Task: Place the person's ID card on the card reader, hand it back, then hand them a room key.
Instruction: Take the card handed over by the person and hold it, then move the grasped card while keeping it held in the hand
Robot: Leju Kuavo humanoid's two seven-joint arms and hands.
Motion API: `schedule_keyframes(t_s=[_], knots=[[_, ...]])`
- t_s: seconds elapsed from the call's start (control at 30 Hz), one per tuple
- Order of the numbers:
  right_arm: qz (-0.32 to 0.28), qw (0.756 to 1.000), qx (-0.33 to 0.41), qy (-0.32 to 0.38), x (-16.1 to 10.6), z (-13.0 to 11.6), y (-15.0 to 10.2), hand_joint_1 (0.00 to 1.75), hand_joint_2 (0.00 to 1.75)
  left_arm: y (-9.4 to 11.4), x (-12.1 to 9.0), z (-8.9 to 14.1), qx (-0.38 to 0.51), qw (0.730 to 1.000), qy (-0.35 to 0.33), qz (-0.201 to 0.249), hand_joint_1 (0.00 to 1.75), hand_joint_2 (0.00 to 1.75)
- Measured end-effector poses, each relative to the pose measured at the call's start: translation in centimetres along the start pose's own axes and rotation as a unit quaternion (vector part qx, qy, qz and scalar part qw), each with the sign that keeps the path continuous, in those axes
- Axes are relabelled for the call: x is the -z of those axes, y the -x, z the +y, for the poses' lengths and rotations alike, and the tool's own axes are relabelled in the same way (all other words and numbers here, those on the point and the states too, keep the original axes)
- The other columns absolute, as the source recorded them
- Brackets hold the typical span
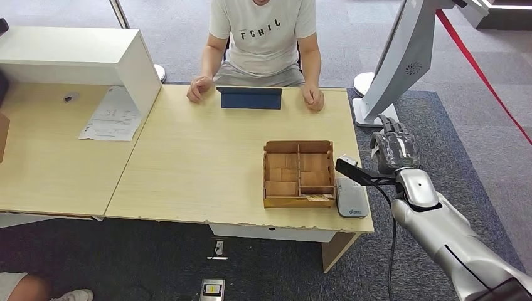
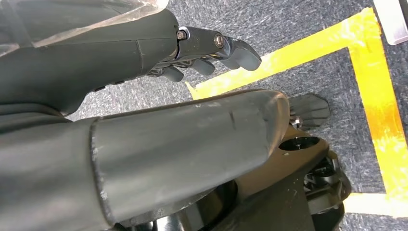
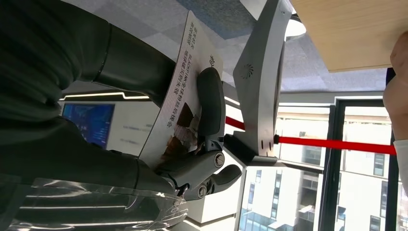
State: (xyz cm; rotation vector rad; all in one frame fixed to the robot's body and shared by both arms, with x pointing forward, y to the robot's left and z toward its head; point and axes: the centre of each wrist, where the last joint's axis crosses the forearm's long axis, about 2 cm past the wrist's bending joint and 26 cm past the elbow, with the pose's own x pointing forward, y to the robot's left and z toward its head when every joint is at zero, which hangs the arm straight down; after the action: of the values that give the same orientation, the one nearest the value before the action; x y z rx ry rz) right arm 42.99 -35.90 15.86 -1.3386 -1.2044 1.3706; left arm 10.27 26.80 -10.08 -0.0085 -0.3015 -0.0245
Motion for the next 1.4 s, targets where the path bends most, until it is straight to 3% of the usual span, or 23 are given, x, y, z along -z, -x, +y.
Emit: schedule_keyframes(t_s=[0.63,1.4], knots=[[-0.024,0.998,0.019,-0.046,-3.6,4.7,-0.7,1.75,1.75,-0.2,0.0,0.1,0.006,1.0,0.003,-0.002,0.0,0.0],[-0.044,0.996,0.036,-0.07,-3.8,5.2,-2.0,1.75,1.75,-0.7,0.1,0.2,0.0,1.0,-0.002,-0.004,0.0,0.0]])
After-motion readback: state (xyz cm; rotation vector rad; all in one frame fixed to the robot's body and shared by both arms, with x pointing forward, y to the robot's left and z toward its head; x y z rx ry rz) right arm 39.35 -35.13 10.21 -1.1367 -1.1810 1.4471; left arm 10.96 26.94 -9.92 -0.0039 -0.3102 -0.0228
